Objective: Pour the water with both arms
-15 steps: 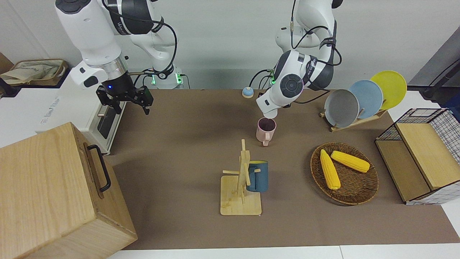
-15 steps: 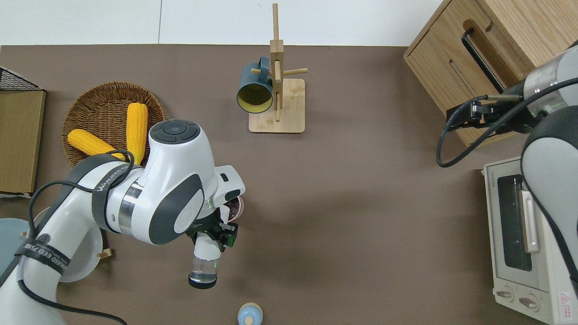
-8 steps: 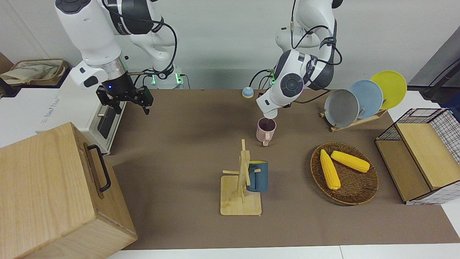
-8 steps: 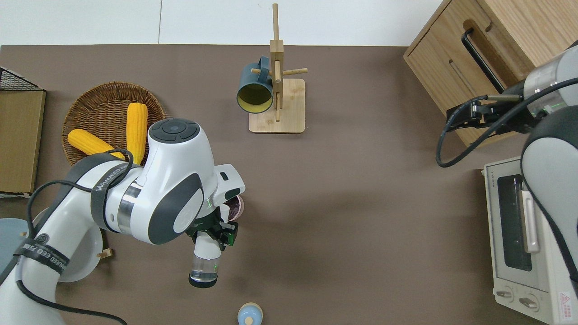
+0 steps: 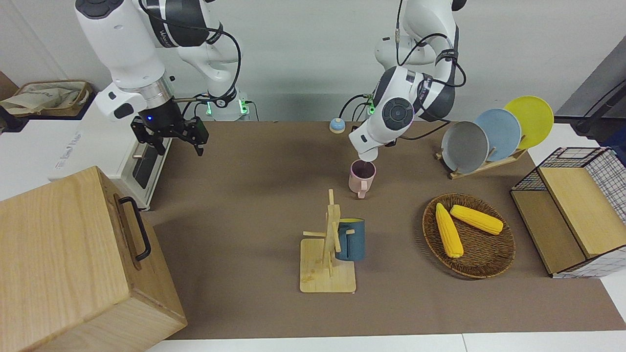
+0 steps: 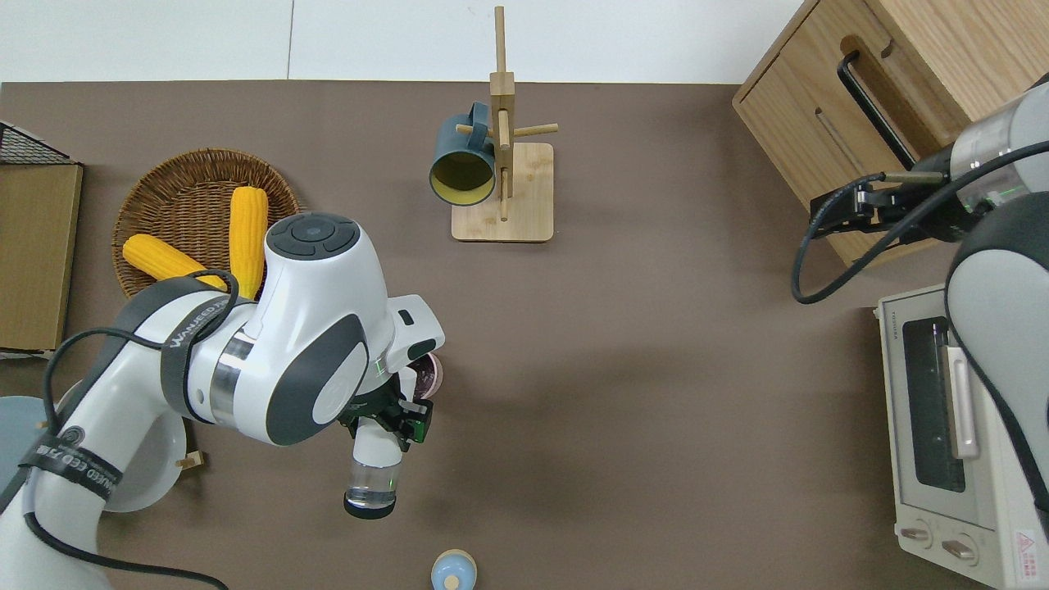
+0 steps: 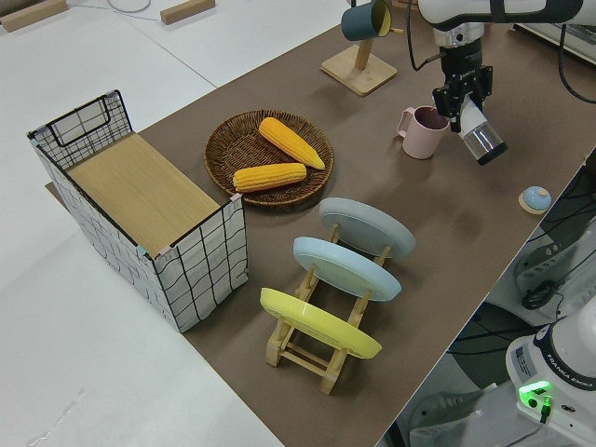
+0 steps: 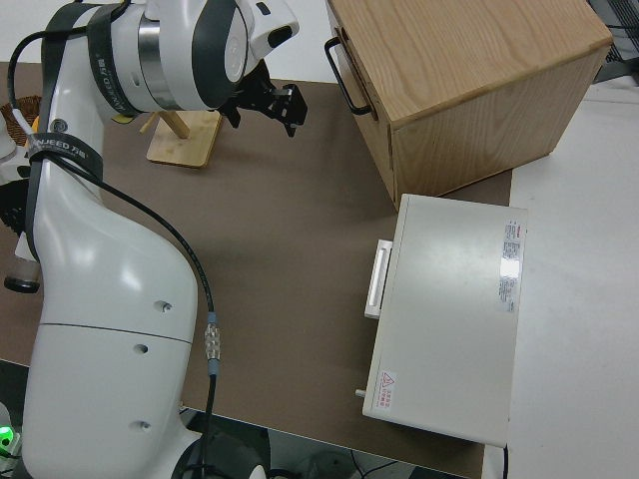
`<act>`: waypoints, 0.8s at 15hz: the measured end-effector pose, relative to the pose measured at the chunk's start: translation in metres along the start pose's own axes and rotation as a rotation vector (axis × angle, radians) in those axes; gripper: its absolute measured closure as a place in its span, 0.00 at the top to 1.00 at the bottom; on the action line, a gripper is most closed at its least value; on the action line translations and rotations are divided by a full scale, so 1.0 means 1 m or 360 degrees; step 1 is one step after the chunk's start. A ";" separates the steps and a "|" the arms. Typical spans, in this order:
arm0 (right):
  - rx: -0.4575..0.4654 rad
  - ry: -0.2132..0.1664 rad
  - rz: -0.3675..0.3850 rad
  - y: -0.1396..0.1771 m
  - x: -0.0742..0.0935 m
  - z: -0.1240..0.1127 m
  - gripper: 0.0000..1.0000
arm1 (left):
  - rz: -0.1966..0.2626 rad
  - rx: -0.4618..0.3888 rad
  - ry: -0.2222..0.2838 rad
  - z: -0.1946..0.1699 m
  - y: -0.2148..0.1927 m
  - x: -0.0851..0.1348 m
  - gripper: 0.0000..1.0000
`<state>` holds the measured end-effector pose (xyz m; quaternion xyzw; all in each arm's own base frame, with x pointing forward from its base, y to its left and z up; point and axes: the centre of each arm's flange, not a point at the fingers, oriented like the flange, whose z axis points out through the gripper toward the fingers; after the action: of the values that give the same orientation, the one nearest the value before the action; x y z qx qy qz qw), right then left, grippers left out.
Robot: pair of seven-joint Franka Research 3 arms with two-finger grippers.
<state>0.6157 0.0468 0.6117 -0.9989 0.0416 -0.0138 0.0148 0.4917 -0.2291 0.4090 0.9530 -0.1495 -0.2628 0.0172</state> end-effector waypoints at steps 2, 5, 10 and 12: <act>0.0000 0.0000 0.0000 0.000 0.000 0.000 1.00 | -0.0013 0.0005 0.0067 -0.005 0.001 -0.003 0.63; 0.0000 0.0000 0.0000 0.000 0.000 0.000 1.00 | -0.0036 0.0026 0.0241 -0.004 0.004 -0.016 0.63; 0.0000 0.0000 0.0000 0.000 0.000 0.000 1.00 | -0.0081 0.0066 0.0506 0.022 0.004 -0.048 0.63; 0.0000 0.0000 0.0000 0.000 0.000 0.000 1.00 | -0.0087 0.0088 0.0593 0.033 0.004 -0.056 0.63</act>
<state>0.6157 0.0468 0.6117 -0.9989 0.0416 -0.0138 0.0148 0.4277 -0.2147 0.4088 0.9890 -0.1251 -0.0781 0.0113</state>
